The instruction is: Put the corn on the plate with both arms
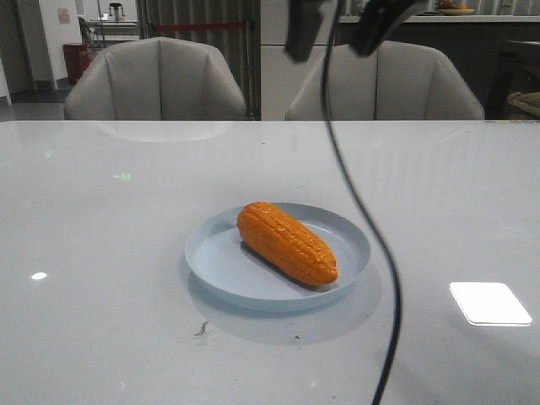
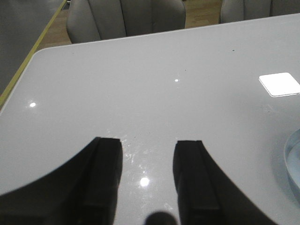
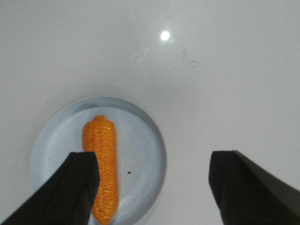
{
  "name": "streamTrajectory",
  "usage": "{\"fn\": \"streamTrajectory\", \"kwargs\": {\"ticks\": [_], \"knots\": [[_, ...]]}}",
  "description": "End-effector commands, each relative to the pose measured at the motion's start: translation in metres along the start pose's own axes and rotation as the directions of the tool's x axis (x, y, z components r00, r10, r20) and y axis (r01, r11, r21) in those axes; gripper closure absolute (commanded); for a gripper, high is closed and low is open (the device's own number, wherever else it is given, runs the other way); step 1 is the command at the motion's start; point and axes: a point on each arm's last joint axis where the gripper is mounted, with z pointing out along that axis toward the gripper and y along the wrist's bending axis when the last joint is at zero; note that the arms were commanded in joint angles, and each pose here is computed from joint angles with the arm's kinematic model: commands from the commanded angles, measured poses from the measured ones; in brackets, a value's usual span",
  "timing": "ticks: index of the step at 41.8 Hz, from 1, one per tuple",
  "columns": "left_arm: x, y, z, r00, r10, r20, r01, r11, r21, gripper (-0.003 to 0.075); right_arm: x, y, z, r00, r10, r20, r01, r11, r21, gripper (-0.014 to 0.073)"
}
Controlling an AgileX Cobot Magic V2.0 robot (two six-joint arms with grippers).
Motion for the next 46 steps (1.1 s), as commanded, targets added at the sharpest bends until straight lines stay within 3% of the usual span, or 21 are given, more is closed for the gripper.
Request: {"fn": "streamTrajectory", "kwargs": {"ticks": [1, 9, 16, 31, 46], "knots": [[-0.018, 0.003, -0.004, 0.993, -0.010, 0.116, 0.012, 1.000, -0.021, 0.0386, -0.008, -0.028, -0.072, 0.982, 0.052, 0.179, -0.063, 0.996, 0.061, 0.0001], [-0.018, 0.003, -0.004, 0.993, -0.010, 0.116, 0.012, 1.000, -0.021, 0.0386, 0.036, -0.074, -0.128, 0.958, 0.155, 0.242, -0.200, 0.964, 0.173, 0.0001], [-0.018, 0.003, -0.004, 0.993, -0.010, 0.116, 0.012, 1.000, -0.021, 0.0386, 0.094, -0.093, -0.154, 0.929, 0.227, 0.292, -0.305, 0.916, 0.260, 0.0001], [-0.018, 0.003, -0.004, 0.993, -0.010, 0.116, 0.012, 1.000, -0.021, 0.0386, 0.191, -0.069, -0.143, 0.921, 0.296, 0.253, -0.358, 0.899, 0.251, 0.0001], [-0.018, 0.003, -0.004, 0.993, -0.010, 0.116, 0.012, 1.000, -0.021, 0.0393, 0.205, -0.062, -0.143, 0.908, 0.294, 0.298, -0.369, 0.899, 0.235, 0.0001]]}}
